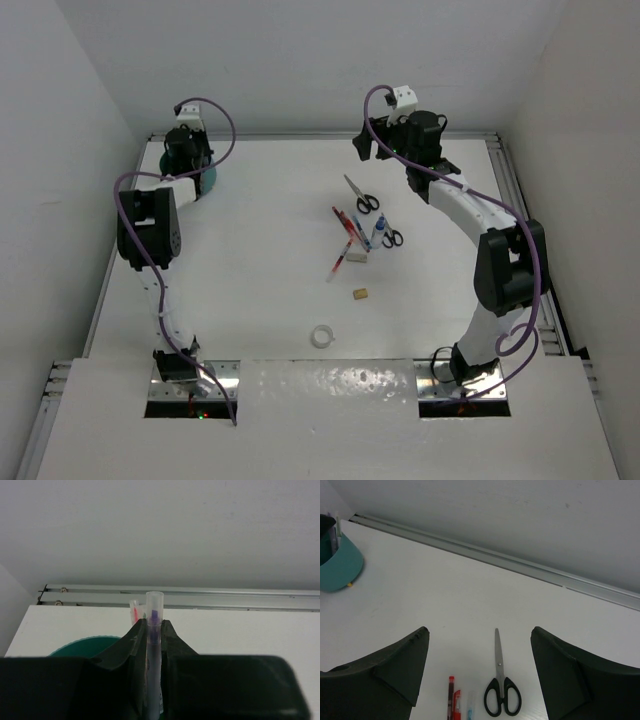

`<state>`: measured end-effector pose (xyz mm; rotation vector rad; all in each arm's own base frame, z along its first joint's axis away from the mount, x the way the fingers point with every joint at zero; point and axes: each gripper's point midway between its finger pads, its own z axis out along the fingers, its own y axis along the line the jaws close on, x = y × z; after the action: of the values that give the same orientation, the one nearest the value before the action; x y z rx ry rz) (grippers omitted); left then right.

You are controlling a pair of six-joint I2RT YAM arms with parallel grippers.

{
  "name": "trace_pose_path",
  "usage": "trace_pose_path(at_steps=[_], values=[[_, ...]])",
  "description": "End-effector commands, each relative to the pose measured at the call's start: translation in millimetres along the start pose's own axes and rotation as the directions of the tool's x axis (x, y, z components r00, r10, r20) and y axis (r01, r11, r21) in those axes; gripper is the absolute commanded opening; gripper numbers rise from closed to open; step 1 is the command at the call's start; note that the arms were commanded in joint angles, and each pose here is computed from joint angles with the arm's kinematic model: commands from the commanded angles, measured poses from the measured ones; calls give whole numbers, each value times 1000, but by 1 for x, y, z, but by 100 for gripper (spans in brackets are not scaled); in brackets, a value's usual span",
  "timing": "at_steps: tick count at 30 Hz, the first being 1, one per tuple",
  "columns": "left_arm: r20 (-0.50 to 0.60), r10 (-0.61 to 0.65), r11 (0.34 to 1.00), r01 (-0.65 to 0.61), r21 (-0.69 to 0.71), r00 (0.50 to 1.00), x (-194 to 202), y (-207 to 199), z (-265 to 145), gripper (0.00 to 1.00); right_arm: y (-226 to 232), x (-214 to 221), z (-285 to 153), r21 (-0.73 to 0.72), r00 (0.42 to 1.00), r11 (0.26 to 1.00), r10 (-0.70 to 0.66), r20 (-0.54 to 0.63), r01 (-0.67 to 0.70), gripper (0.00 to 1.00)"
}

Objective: Sort the stationery into containers
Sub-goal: Place the pen in the storage box, then pick up the pen from the center of the board.

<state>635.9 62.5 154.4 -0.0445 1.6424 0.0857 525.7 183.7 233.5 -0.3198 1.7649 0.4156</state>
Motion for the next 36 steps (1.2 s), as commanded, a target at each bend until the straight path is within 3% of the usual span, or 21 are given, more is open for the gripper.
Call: trace_pose_path(at_steps=[1,10,20,22,24,28,29,33,36], values=[[15,36,999,-36,-21,999,2,11,4,12,3,-25,-7,-7,998,1000,-17,62,17,81],[76,15,999,-18,34,997,-28,3,9,39,6,-28,-15,-8,998,1000,-21,66,22,81],[190,-4,991,-22,131,982,-119,-31,-2,44,14,-33,-40,-6,994,999,-36,101,37,81],[149,40,981,-67,182,988,-123,-55,-5,44,12,-31,-49,17,994,999,-30,107,28,81],[40,75,953,-84,290,996,-110,-83,-15,43,8,-23,-56,45,996,999,-17,90,13,81],[-188,138,844,-17,536,972,-56,-176,-64,35,-10,-14,-78,145,998,989,35,47,-41,80],[-315,178,817,38,575,932,-22,-190,-89,34,-15,-9,-87,168,999,984,49,15,-51,80],[-450,306,749,79,657,839,30,-244,-150,33,-30,12,-114,236,995,969,84,-59,-67,78],[-480,376,715,82,695,792,52,-279,-189,34,-33,24,-136,260,996,964,72,-61,-53,78]])
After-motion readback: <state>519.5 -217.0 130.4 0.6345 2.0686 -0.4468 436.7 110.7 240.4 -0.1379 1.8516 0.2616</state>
